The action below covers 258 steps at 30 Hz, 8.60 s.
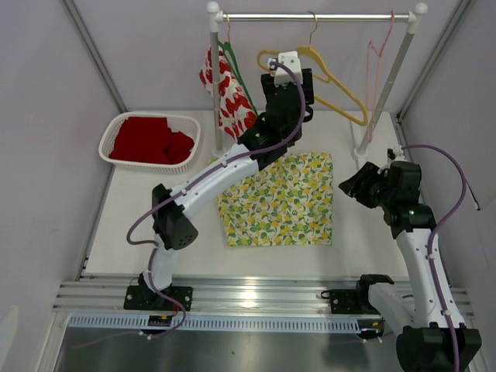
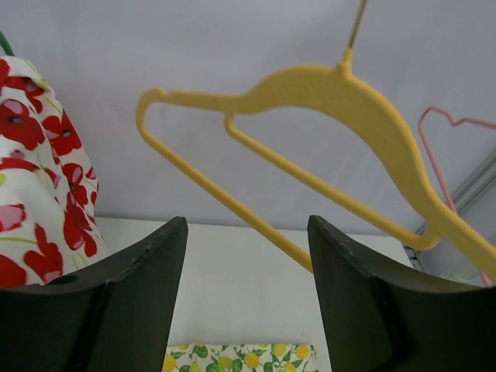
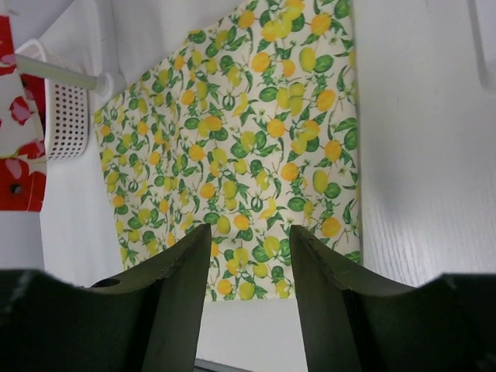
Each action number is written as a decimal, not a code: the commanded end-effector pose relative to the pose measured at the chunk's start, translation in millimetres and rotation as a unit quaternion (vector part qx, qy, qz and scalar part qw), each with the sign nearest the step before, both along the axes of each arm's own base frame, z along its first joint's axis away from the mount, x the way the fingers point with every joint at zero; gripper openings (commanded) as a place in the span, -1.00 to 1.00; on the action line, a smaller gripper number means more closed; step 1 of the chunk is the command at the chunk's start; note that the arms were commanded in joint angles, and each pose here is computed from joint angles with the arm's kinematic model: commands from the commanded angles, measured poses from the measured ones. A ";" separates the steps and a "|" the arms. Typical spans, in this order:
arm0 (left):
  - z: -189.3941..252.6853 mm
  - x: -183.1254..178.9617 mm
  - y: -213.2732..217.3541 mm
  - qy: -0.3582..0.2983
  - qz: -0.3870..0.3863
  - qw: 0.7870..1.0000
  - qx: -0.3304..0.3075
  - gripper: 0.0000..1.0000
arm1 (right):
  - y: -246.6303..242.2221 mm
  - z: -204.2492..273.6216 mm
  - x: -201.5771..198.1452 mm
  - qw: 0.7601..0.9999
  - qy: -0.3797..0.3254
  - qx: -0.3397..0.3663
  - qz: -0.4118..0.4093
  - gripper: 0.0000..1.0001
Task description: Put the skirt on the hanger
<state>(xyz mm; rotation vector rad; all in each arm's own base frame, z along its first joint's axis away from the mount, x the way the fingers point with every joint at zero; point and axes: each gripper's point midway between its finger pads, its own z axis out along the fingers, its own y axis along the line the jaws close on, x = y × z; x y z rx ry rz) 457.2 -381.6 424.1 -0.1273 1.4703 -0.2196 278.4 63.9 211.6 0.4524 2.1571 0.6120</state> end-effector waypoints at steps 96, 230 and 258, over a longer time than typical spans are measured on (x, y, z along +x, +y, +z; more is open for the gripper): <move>-12.2 -188.1 107.2 0.082 -0.260 0.962 0.013 0.43 | 146.7 277.7 242.5 0.872 -0.410 -0.240 0.117 -0.45; -275.5 -270.1 216.9 0.401 -0.134 0.904 -0.061 0.04 | 270.6 -45.9 -97.7 0.858 -0.193 0.175 0.442 -1.00; -376.5 -276.7 256.6 0.468 0.000 0.884 -0.028 0.11 | 286.7 -102.8 -98.6 0.868 -0.149 0.154 0.449 -1.00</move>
